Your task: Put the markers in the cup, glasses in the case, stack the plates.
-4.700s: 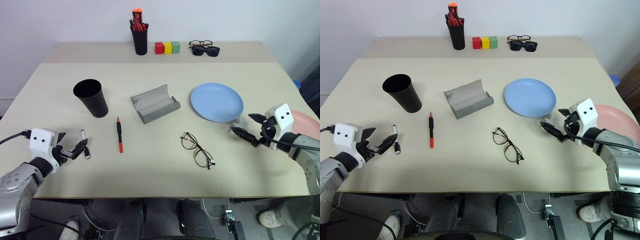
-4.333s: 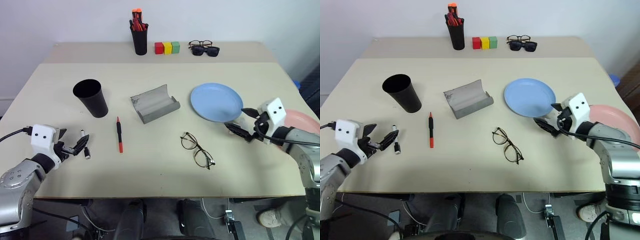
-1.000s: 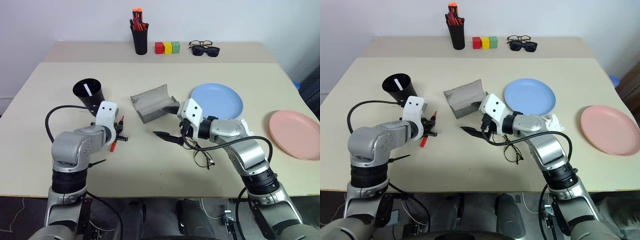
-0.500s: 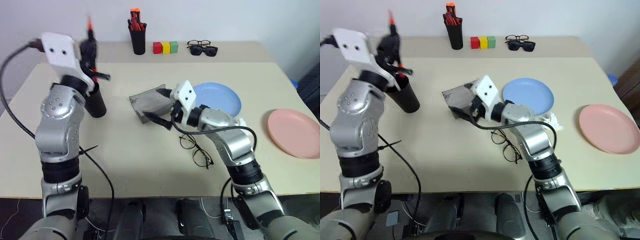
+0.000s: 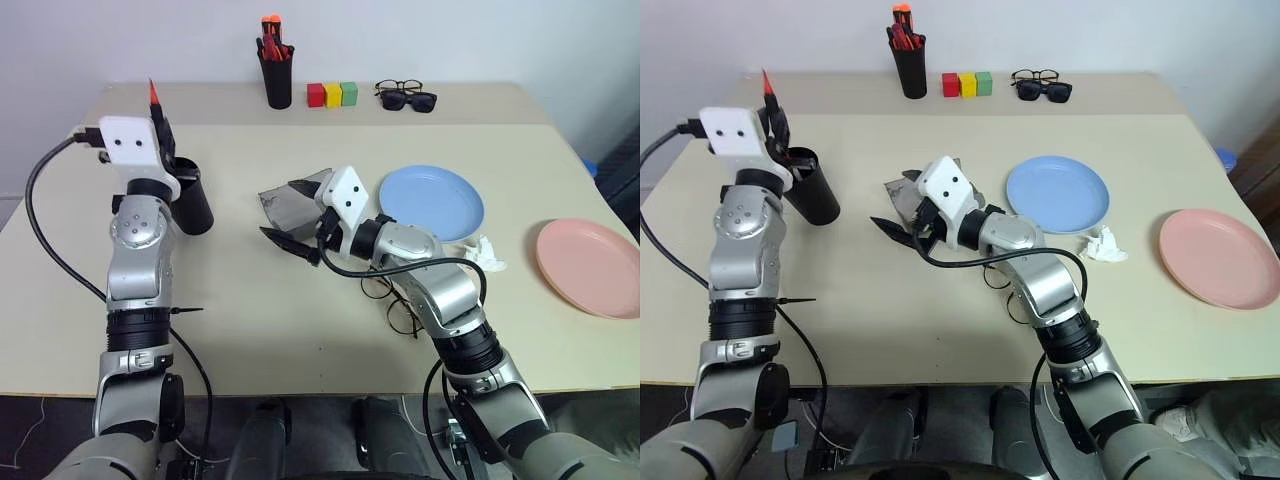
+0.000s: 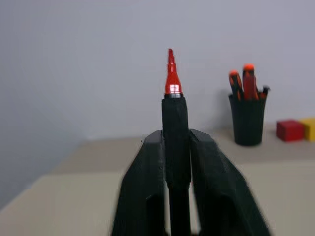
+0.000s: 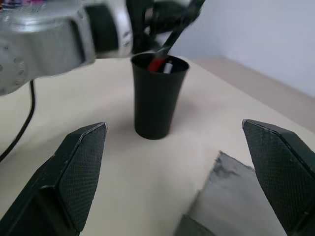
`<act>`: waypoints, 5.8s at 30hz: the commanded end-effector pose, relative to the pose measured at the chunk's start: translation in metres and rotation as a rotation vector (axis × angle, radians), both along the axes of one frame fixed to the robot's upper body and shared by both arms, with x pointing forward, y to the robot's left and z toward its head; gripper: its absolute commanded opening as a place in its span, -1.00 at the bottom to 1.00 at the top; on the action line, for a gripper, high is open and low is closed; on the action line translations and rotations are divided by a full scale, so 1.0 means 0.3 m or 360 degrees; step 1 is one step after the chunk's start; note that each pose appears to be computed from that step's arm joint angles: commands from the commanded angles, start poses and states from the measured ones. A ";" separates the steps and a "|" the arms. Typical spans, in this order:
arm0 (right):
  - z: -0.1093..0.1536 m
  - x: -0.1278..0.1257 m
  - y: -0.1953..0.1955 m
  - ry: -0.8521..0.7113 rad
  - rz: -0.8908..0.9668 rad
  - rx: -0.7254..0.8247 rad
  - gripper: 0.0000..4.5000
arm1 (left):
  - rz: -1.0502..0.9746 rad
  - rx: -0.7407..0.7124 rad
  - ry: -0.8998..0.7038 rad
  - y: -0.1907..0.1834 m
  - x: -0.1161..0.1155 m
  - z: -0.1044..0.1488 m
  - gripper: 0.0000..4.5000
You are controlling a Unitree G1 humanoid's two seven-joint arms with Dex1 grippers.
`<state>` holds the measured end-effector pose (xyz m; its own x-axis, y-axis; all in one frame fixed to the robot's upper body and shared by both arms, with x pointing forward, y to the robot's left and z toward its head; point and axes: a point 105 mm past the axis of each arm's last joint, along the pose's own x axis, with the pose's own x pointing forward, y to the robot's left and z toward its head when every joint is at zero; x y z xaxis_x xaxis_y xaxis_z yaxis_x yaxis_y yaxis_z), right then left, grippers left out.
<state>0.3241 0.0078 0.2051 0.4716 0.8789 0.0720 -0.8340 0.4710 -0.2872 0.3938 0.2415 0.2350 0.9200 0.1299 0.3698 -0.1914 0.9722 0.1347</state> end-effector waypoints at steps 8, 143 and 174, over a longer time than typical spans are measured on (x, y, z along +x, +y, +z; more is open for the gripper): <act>0.045 0.017 -0.156 -0.0115 -0.0146 -0.0086 1.00 | -0.0765 0.0019 -0.0161 -0.245 -0.055 0.168 0.98; -0.163 0.141 -0.578 0.0163 -0.0960 -0.0880 0.98 | -0.1967 0.0759 0.0969 -0.438 -0.273 -0.210 -0.75; -0.065 -0.212 -1.038 0.0166 -0.1590 -0.1225 -0.56 | -0.2296 0.0495 0.0455 -0.613 -0.231 -0.126 -0.79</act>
<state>0.2608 -0.2997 0.1699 0.8990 -0.0481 -0.4354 -0.3006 0.6552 -0.6931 0.3262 0.0580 0.1822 0.2487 -0.9675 -0.0456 0.9513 0.2351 0.1993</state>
